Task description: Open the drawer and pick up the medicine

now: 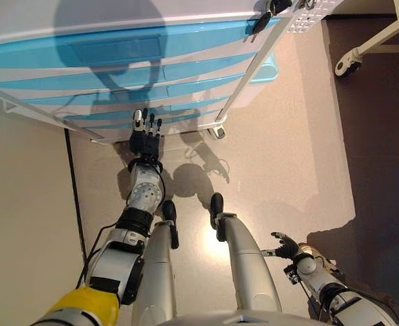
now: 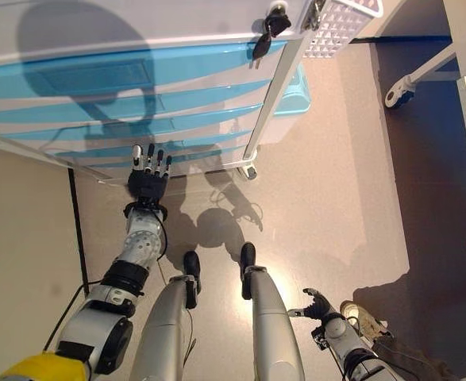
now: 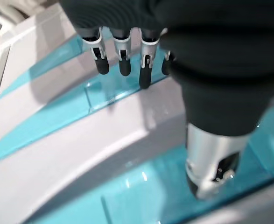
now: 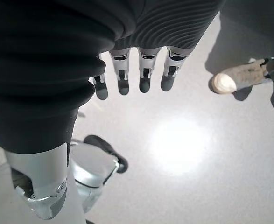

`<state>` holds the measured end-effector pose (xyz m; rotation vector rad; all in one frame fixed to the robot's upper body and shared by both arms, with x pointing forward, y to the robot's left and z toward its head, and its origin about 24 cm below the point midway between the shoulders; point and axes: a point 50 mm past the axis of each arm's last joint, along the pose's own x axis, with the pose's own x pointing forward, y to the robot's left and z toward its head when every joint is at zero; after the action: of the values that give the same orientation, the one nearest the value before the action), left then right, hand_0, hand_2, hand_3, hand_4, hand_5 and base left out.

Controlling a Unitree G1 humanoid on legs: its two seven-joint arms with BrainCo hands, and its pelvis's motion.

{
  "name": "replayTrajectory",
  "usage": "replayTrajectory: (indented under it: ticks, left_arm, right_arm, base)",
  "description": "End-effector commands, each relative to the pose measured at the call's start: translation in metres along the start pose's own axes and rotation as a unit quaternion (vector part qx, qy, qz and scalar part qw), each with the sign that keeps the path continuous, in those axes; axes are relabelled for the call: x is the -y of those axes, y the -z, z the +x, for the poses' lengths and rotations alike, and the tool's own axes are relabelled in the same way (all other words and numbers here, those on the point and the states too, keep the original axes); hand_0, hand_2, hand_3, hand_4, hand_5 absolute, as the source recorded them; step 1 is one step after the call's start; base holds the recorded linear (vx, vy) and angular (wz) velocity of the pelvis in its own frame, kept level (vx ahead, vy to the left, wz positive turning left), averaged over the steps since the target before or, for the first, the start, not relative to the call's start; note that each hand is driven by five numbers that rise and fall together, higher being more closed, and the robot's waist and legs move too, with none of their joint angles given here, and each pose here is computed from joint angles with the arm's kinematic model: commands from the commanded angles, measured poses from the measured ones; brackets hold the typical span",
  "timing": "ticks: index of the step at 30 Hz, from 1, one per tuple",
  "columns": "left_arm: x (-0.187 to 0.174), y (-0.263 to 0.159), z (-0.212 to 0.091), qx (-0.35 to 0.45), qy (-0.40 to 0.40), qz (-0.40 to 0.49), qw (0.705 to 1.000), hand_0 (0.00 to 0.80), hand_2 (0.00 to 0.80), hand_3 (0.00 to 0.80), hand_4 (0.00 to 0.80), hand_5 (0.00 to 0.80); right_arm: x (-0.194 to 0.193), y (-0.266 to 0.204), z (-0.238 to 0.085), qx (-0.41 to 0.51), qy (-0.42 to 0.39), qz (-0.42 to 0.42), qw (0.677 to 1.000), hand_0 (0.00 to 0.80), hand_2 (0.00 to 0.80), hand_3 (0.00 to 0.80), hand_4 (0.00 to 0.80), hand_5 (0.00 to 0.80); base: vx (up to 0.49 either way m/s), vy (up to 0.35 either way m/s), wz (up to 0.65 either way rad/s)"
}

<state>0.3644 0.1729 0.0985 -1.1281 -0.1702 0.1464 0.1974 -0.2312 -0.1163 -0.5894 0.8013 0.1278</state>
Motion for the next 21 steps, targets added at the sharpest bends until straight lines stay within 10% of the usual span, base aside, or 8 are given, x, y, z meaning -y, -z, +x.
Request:
replayTrajectory:
  ticks: [1,21]
  left_arm:
    - [0.062,-0.036,0.021,0.083,0.108,0.016,0.991,0.0,0.0,0.0,0.0,0.0]
    - [0.124,-0.061,0.013,0.129,0.242,0.003,0.962,0.0,0.0,0.0,0.0,0.0]
  right_arm:
    - [0.015,0.024,-0.008,-0.028,0.006,-0.035,0.999,0.0,0.0,0.0,0.0,0.0]
    - [0.015,0.036,-0.011,-0.047,-0.014,-0.054,0.997,0.0,0.0,0.0,0.0,0.0]
  base:
    - [0.0,0.0,0.0]
    - [0.001,-0.002,0.01]
